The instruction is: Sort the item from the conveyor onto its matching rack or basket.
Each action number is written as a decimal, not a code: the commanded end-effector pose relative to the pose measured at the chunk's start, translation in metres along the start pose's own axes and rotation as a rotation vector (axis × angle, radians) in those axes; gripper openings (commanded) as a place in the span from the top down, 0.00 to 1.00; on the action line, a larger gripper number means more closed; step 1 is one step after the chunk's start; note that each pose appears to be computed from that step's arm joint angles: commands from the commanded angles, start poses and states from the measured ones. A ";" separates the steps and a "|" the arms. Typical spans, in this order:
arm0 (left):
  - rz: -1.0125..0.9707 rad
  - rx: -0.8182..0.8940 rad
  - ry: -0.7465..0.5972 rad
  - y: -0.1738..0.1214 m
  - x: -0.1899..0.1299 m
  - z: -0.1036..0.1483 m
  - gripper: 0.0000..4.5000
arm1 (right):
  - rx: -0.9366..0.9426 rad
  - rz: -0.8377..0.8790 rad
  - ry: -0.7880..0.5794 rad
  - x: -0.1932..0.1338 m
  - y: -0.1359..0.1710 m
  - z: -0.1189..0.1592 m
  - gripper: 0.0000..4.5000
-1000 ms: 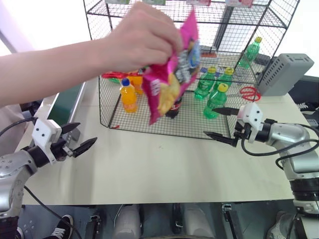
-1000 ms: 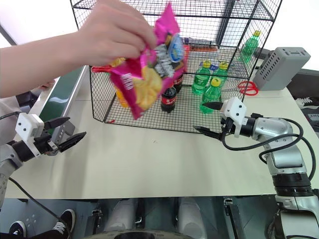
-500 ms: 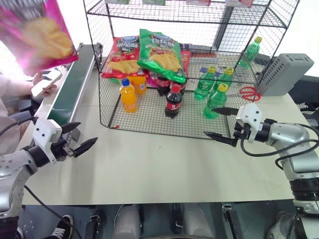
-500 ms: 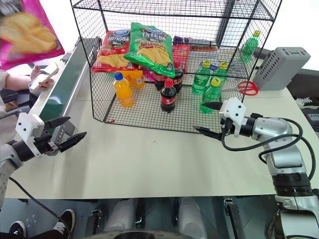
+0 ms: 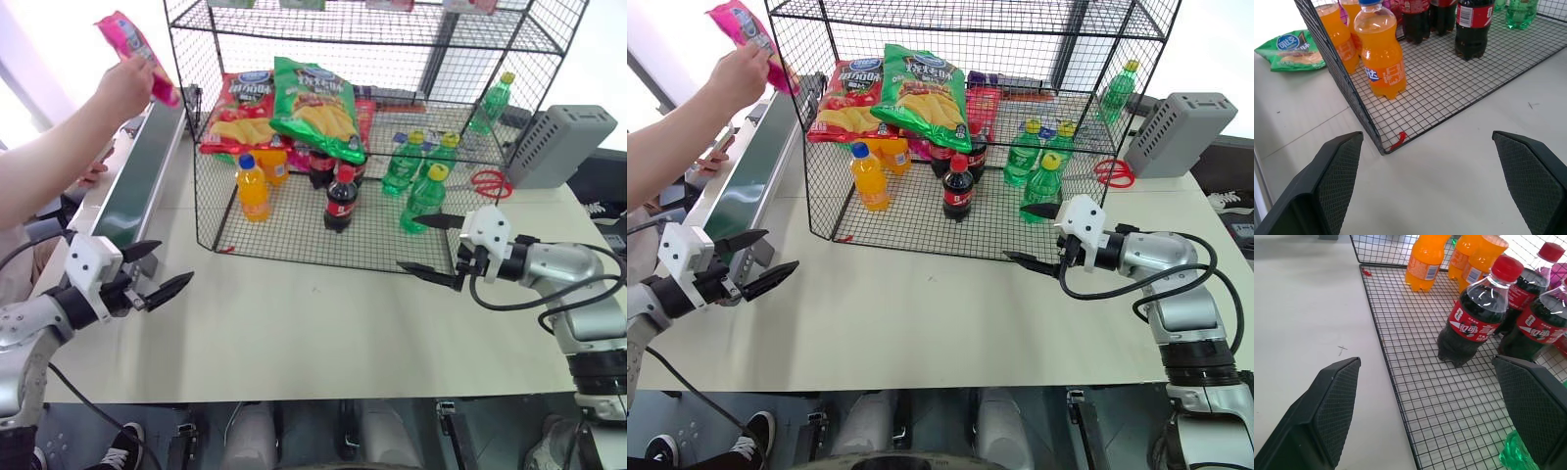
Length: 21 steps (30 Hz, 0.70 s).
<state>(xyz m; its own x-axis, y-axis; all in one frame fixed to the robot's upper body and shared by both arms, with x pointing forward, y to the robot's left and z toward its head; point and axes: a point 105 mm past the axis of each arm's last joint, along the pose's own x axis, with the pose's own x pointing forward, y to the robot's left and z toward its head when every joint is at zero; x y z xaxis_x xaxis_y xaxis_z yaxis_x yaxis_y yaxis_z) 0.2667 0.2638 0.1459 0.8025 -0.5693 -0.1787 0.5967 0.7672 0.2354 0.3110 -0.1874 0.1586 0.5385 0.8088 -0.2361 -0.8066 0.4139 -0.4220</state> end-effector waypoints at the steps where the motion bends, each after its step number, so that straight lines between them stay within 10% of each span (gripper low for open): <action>1: 0.003 0.025 -0.032 0.001 -0.001 0.010 0.00 | -0.044 -0.012 -0.027 -0.001 -0.004 0.010 0.01; 21: -0.002 0.019 -0.030 0.002 -0.005 0.010 0.00 | -0.054 0.002 -0.037 0.006 -0.002 0.011 0.01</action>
<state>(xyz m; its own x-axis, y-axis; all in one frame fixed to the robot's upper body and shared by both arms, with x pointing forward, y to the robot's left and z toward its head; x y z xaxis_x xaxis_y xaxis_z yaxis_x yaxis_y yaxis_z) 0.2634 0.2630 0.1426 0.7919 -0.5826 -0.1831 0.6104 0.7646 0.2068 0.3132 -0.1823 0.1575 0.5277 0.8156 -0.2374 -0.8096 0.3982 -0.4313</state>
